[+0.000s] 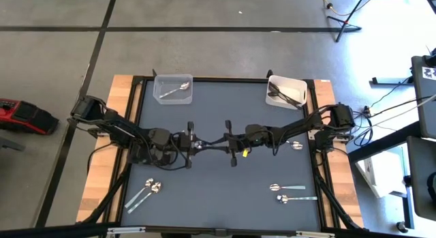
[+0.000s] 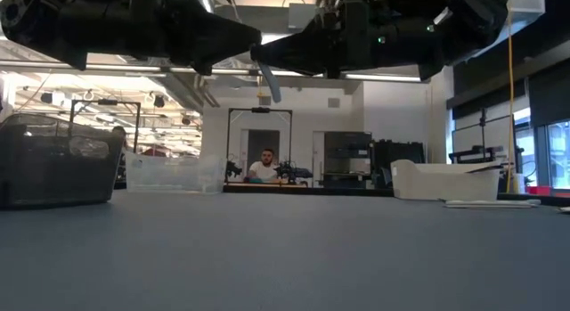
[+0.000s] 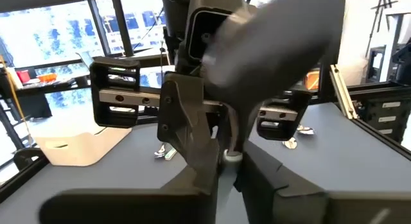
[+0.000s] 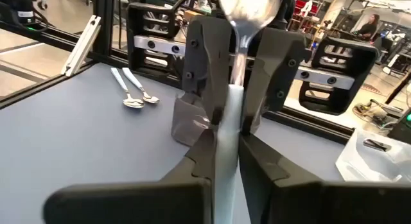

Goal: Sort silverware by color (type)
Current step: Put the blue spoon into the black bin

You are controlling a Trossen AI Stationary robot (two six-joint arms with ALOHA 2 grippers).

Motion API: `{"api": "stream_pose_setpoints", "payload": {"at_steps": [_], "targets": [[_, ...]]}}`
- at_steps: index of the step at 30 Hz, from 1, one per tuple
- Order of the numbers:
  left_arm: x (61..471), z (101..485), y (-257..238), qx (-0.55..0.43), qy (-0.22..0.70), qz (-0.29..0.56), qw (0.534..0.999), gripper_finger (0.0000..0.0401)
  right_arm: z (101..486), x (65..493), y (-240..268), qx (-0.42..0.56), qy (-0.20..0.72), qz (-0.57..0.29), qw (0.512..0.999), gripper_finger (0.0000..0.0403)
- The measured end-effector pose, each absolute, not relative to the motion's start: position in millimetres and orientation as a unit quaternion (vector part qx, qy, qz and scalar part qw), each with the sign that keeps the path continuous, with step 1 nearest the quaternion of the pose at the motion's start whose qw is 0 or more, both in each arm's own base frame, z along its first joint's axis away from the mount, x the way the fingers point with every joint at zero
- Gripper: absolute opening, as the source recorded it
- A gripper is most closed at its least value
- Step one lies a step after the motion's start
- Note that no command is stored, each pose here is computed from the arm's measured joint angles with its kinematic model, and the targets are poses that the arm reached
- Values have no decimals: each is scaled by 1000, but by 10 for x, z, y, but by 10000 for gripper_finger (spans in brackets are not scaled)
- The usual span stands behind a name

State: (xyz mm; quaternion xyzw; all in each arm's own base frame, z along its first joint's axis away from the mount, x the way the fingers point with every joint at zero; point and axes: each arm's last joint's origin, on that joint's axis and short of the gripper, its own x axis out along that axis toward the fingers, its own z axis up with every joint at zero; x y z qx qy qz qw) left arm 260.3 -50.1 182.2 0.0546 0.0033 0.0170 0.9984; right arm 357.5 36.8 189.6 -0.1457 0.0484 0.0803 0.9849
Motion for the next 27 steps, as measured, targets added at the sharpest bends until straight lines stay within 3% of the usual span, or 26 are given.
{"api": "stream_pose_setpoints", "payload": {"at_steps": [8,13,19,27], "targets": [[2601,1796,-496,57,17,26,998,26,1921,3549,364,-112,67,77,989,111],[2555,1851,-530,57,22,29,998,33,2208,3349,339,-134,105,80,982,158],[2417,1965,-590,63,46,57,995,33,2544,2982,454,-143,146,112,972,167],[2226,2063,-658,75,78,92,990,33,2710,2545,847,-190,179,212,942,167]]}}
